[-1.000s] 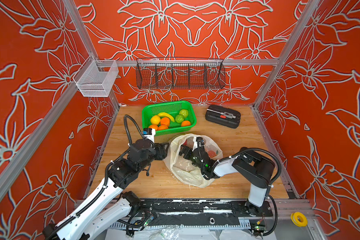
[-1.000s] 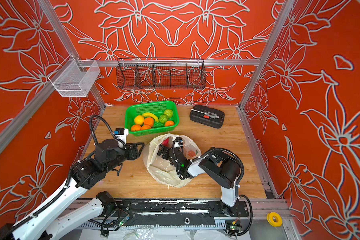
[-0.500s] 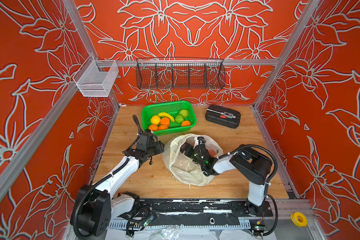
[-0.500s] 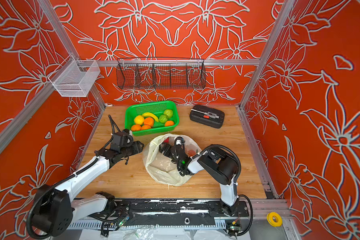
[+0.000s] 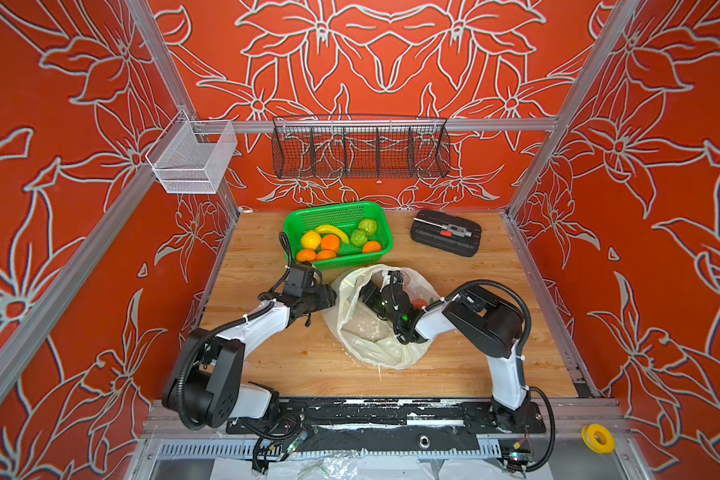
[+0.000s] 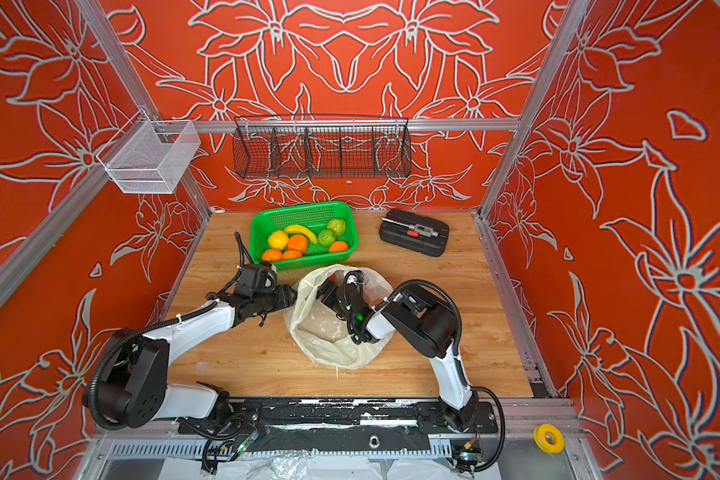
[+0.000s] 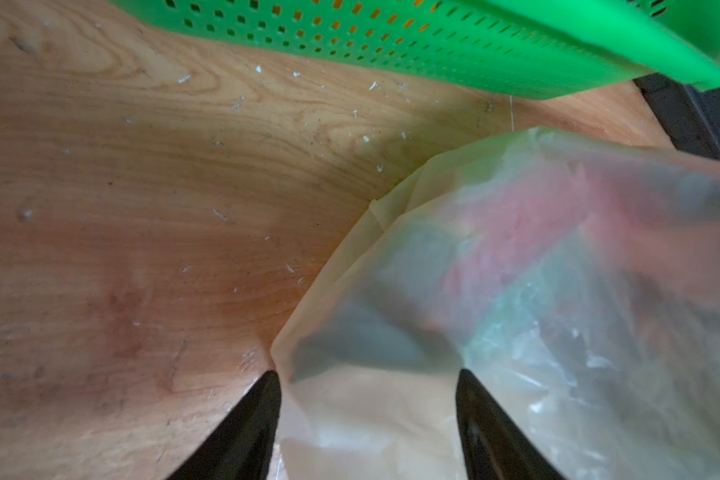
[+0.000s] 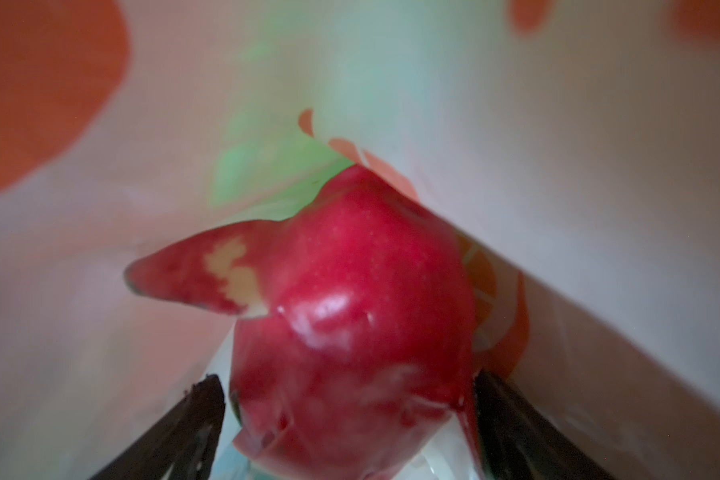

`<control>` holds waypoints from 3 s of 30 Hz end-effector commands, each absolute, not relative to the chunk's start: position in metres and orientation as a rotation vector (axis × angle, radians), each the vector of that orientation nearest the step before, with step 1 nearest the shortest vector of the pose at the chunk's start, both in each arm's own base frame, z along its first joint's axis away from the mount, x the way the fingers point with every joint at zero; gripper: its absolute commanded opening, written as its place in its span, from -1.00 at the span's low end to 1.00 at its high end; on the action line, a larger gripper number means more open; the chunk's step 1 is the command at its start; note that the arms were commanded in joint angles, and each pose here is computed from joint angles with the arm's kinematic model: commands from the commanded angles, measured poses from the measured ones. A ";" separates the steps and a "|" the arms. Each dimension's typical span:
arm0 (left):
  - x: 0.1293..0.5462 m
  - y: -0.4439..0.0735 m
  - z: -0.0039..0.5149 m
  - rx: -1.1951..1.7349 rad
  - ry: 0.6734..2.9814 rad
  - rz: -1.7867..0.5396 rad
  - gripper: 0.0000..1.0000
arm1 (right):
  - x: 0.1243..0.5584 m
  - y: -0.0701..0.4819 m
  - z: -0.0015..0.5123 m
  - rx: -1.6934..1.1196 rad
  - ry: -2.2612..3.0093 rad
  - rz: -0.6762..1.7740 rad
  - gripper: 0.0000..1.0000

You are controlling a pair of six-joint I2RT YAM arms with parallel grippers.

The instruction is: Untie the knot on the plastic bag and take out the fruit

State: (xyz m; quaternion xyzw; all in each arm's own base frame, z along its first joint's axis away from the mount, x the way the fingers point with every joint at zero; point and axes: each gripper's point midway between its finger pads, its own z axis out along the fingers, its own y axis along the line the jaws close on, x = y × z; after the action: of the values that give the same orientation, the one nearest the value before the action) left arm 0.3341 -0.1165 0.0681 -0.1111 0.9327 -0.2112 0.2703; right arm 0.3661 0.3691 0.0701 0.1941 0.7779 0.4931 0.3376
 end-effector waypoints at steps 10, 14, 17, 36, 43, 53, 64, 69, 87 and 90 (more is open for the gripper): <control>0.329 -0.146 0.080 -0.109 2.480 -0.784 0.32 | 0.377 0.376 0.045 0.610 2.096 1.307 0.79; 0.329 -0.126 0.107 -0.144 2.407 -0.660 0.35 | 0.369 0.362 0.046 0.572 2.098 1.258 0.67; 0.338 -0.108 0.130 -0.200 2.355 -0.586 0.41 | 0.365 0.355 0.040 0.546 2.126 1.254 0.36; 0.385 -0.106 0.084 -0.181 2.548 -0.615 0.48 | 0.347 0.349 0.037 0.415 2.146 1.280 -0.38; 0.384 -0.117 0.068 -0.172 2.573 -0.697 0.36 | 0.344 0.355 0.062 0.285 2.107 1.294 0.07; 0.378 -0.129 0.059 -0.118 2.613 -0.775 0.20 | 0.351 0.361 0.090 0.192 1.960 1.338 0.94; 0.373 -0.150 0.064 -0.002 2.601 -0.869 0.19 | 0.378 0.376 0.065 0.270 2.059 1.241 0.94; 0.369 -0.159 0.068 0.044 2.584 -0.894 0.19 | 0.378 0.379 0.048 0.342 2.075 1.290 0.94; 0.370 -0.135 0.077 -0.045 2.595 -0.693 0.26 | 0.365 0.360 0.069 0.369 2.104 1.264 -0.16; 0.371 -0.125 0.075 -0.088 2.608 -0.629 0.31 | 0.359 0.353 0.079 0.359 2.087 1.267 -0.20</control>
State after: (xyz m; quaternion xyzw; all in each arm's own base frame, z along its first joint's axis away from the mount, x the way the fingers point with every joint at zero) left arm 0.3710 -0.1363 0.0703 -0.0170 0.9406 -0.2586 0.2195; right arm 0.3698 0.3563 0.0736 0.1457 0.7935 0.4855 0.3368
